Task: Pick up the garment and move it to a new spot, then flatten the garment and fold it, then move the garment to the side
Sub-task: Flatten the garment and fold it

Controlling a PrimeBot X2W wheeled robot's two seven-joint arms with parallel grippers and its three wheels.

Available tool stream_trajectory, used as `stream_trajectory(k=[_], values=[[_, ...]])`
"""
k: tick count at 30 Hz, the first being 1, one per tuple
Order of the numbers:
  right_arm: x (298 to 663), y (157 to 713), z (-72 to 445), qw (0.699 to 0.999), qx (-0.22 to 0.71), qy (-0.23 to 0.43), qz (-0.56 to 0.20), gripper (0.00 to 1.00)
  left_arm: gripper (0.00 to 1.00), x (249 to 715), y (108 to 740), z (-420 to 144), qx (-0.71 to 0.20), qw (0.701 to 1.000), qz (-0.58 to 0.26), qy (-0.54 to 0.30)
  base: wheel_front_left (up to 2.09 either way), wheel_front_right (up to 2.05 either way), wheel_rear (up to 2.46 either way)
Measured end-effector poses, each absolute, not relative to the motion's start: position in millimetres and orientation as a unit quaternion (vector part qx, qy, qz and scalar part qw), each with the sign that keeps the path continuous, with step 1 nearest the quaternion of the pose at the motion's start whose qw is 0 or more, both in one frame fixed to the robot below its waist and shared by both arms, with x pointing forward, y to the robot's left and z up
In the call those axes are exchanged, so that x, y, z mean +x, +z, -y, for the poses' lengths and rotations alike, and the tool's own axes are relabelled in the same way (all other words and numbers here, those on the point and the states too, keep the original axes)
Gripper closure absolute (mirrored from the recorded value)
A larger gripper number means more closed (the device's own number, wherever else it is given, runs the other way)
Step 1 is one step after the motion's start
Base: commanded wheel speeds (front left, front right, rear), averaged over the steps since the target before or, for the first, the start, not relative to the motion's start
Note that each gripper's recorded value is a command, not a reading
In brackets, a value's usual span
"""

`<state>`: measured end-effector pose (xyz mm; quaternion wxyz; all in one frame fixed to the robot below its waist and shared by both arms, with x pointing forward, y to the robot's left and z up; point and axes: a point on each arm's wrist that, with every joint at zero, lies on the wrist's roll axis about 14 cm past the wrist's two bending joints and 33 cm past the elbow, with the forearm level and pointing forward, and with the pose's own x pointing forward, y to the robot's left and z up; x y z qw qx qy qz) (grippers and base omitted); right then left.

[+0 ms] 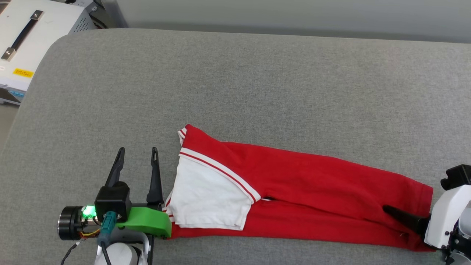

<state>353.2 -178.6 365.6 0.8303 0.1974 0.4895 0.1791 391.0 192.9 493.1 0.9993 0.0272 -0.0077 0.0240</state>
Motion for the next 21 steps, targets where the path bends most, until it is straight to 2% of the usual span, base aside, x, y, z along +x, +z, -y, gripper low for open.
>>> stream_trajectory(k=[1, 9, 16, 21], values=[[353.9, 365.6, 180.4, 0.833, 0.195, 0.177, -0.487, 1.00, 0.00, 391.0, 493.5, -192.3, 0.031, 0.999, 0.010, 0.022, 0.00, 0.00, 0.00], [363.4, 377.5, 208.3, 0.858, 0.194, 0.140, -0.453, 1.00, 0.00, 387.1, 497.9, -192.5, 0.034, 0.999, 0.021, 0.019, 0.00, 0.00, 0.00], [369.4, 405.1, 291.9, 0.889, 0.147, 0.059, -0.429, 1.00, 0.00, 380.6, 504.7, -191.6, 0.027, 0.999, 0.032, 0.015, 0.00, 0.00, 0.00], [358.1, 414.2, 302.5, 0.887, 0.126, 0.061, -0.440, 1.00, 0.00, 373.5, 504.8, -191.3, 0.031, 0.999, 0.033, 0.013, 0.00, 0.00, 0.00]])
